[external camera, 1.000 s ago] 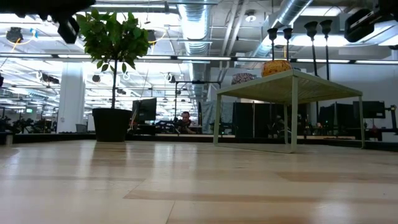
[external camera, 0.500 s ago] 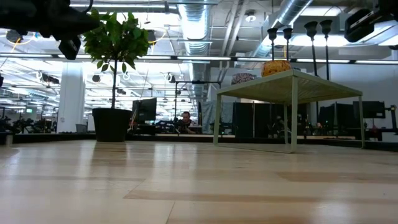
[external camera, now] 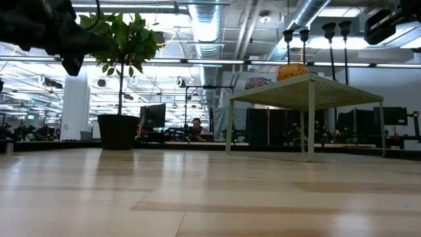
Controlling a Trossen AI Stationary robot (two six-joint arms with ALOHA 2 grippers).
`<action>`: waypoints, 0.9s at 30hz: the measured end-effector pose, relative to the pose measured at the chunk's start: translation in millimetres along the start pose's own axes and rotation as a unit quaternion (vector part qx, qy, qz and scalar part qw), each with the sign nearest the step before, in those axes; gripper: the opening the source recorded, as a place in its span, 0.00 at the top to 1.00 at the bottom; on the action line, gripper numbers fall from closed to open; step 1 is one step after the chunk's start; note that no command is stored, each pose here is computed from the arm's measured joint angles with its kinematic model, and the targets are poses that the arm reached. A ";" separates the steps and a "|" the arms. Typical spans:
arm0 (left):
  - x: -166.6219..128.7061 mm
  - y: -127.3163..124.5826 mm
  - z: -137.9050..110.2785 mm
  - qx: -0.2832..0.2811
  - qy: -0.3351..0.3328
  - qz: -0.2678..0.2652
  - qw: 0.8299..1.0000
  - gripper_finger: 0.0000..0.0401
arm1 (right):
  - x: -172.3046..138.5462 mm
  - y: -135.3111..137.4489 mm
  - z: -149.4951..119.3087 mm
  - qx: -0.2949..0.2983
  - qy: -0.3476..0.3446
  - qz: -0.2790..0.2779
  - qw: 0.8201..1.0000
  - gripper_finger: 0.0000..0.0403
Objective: Pick & Place candle stick holders
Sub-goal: Return to Home Position
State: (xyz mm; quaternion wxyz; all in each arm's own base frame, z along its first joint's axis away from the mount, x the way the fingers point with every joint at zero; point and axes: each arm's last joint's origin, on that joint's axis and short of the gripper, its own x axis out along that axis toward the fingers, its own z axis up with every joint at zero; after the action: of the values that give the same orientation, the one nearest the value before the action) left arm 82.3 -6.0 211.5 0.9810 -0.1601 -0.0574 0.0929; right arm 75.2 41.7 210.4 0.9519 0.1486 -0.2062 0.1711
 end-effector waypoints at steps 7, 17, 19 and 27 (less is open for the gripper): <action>0.3 0.6 0.2 -0.002 -0.008 0.011 1.000 0.98 | 0.0 0.0 0.1 0.000 0.000 0.000 1.000 1.00; 0.9 0.4 -0.2 0.001 -0.005 0.011 1.000 0.98 | 0.0 0.0 0.1 0.000 0.000 0.000 1.000 1.00; 1.0 0.4 -0.2 0.000 -0.005 0.011 1.000 0.98 | 0.0 0.0 0.1 0.000 0.000 0.000 1.000 1.00; 1.0 0.4 -0.2 0.000 -0.005 0.011 1.000 0.98 | 0.0 0.0 0.1 0.000 0.000 0.000 1.000 1.00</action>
State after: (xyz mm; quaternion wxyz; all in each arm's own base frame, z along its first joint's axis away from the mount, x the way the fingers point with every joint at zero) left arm 83.2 -5.6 211.2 0.9797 -0.1599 -0.0607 0.1048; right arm 75.2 41.6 210.5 0.9519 0.1487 -0.2064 0.1711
